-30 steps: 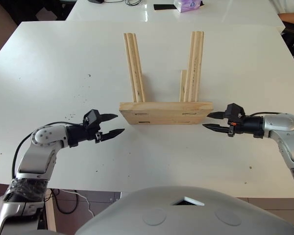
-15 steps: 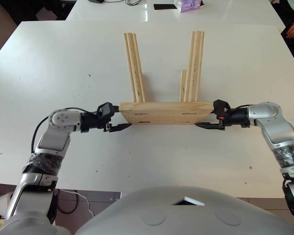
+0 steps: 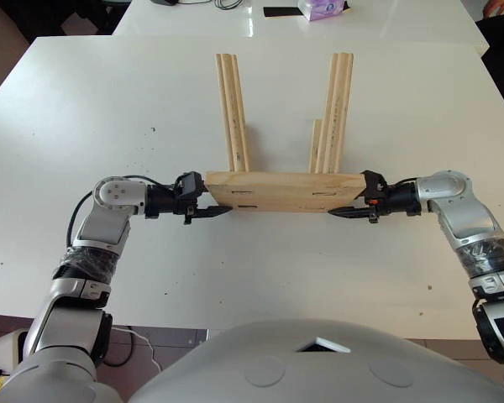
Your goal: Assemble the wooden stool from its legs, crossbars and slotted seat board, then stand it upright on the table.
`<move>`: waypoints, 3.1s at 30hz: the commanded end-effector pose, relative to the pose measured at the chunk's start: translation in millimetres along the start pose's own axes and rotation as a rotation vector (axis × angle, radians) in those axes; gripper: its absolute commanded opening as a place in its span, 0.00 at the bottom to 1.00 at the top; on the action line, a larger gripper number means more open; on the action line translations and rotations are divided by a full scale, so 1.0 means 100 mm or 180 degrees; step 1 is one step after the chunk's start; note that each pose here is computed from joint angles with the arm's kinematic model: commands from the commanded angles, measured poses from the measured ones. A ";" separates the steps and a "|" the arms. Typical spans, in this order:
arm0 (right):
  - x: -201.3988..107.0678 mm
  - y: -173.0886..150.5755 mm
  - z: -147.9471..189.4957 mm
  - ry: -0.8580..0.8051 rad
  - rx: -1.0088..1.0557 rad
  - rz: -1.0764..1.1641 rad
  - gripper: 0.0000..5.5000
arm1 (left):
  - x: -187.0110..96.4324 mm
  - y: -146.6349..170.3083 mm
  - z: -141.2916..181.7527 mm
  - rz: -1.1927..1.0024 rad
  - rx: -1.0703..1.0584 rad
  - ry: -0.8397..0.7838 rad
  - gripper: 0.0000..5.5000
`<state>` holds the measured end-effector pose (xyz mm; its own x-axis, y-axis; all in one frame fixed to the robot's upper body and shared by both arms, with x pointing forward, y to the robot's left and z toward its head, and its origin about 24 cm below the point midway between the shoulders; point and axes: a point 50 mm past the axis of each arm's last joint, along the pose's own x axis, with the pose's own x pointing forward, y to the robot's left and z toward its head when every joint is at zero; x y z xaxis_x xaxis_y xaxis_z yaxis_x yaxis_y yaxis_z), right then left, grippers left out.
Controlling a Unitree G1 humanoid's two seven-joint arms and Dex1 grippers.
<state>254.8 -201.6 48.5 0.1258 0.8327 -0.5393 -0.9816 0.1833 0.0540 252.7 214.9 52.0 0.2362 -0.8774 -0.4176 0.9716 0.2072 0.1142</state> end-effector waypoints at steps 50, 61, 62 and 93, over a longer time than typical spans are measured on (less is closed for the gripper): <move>-0.96 0.73 1.96 -0.5413 0.2780 -0.0340 0.26 | -0.43 -0.77 1.76 0.0977 -0.3627 -0.4132 0.27; -0.84 0.58 1.75 -0.5431 0.4345 -0.0733 0.24 | -0.36 -0.28 1.68 0.1906 -0.4870 -0.4377 0.24; -0.79 0.57 1.69 -0.5307 0.4532 -0.0829 0.24 | -0.36 -0.25 1.66 0.2022 -0.4993 -0.4363 0.24; -0.19 0.32 1.29 -0.4498 0.4351 -0.1604 0.50 | -0.38 -0.04 0.70 0.4119 -0.4353 -0.3611 0.00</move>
<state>239.9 -144.1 157.8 0.9716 0.2145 0.0996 -0.1275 0.1201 0.9845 236.3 217.3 129.8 0.9672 0.2483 -0.0534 -0.1417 0.3530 -0.9248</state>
